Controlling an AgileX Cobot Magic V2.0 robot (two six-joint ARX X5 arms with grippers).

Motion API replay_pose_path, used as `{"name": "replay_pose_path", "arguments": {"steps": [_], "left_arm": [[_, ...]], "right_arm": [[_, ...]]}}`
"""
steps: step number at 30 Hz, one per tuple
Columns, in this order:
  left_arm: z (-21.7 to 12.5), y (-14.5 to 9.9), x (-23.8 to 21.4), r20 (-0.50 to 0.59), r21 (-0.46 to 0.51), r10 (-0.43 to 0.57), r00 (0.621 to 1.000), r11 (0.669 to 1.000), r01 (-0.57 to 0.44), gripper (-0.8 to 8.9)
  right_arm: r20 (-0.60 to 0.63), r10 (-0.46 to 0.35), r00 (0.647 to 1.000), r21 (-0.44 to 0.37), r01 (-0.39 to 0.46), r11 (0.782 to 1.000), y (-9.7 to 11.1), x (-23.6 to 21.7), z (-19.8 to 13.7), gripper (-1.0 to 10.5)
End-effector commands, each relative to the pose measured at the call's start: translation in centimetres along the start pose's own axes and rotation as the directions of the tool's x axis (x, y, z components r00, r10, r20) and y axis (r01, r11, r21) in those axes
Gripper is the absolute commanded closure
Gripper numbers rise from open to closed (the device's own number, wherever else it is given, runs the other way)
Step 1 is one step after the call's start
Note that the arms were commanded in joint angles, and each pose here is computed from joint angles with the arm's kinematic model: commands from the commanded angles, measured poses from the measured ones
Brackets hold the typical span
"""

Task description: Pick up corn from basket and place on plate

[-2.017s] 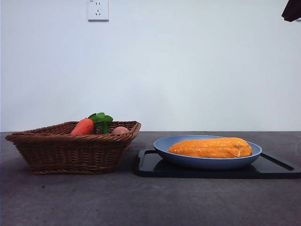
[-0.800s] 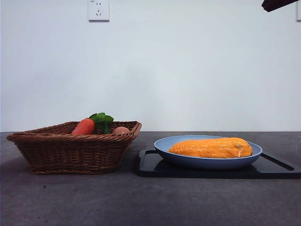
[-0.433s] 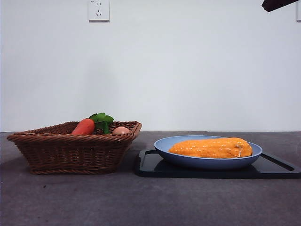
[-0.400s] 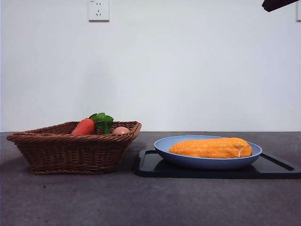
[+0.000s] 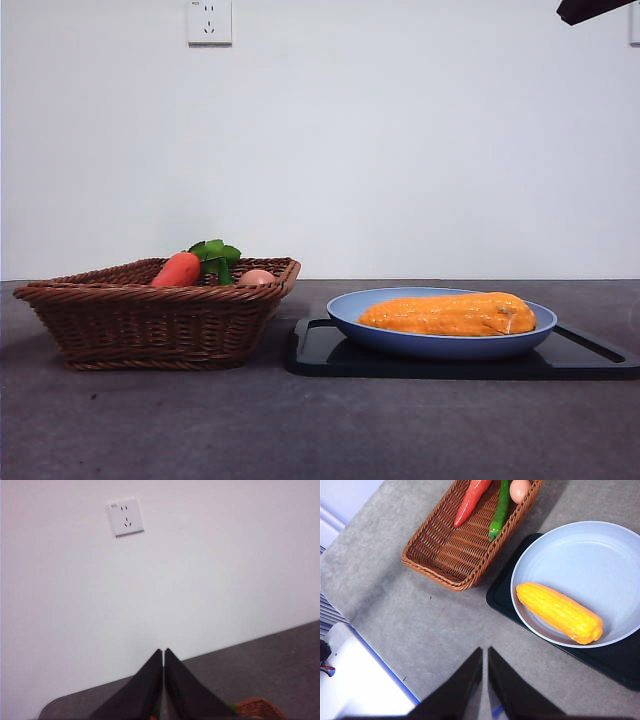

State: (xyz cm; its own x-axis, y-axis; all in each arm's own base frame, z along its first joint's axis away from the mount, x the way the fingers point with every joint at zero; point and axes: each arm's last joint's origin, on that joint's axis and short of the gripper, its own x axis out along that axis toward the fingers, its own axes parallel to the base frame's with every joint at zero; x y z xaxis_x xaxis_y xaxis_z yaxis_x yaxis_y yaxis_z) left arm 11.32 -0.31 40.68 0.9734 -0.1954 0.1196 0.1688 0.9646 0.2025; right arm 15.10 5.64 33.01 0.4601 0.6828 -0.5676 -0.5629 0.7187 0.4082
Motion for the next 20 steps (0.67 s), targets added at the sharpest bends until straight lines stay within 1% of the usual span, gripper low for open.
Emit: {"name": "replay_pose_path", "arguments": {"steps": [1,6,11,16,20], "left_arm": [[-3.3,-0.5,-0.4,-0.001,-0.006,0.014,1.0,1.0,-0.014,8.06],[-9.1,-1.5,-1.6,-0.029,-0.044,0.06,0.998,0.997,-0.061,8.06],[-14.4,-2.4,-2.8,-0.098,-0.087,0.08,0.992,0.992,-0.089,8.06],[-18.5,-3.2,-3.7,-0.141,-0.119,0.092,0.986,0.987,-0.109,8.06],[-20.8,-3.7,-4.2,-0.162,-0.135,0.092,0.983,0.984,-0.114,8.06]], "right_arm": [[0.015,0.004,1.0,-0.021,-0.004,1.0,0.2,-0.2,0.5,9.4],[0.015,0.004,1.0,-0.021,-0.004,1.0,0.2,-0.2,0.5,9.4],[0.015,0.004,1.0,-0.021,-0.004,1.0,0.2,-0.2,0.5,9.4],[0.014,0.004,1.0,-0.021,-0.004,1.0,0.2,-0.2,0.5,9.4],[0.014,0.004,1.0,-0.021,-0.004,1.0,0.2,-0.2,0.5,9.4]]}}
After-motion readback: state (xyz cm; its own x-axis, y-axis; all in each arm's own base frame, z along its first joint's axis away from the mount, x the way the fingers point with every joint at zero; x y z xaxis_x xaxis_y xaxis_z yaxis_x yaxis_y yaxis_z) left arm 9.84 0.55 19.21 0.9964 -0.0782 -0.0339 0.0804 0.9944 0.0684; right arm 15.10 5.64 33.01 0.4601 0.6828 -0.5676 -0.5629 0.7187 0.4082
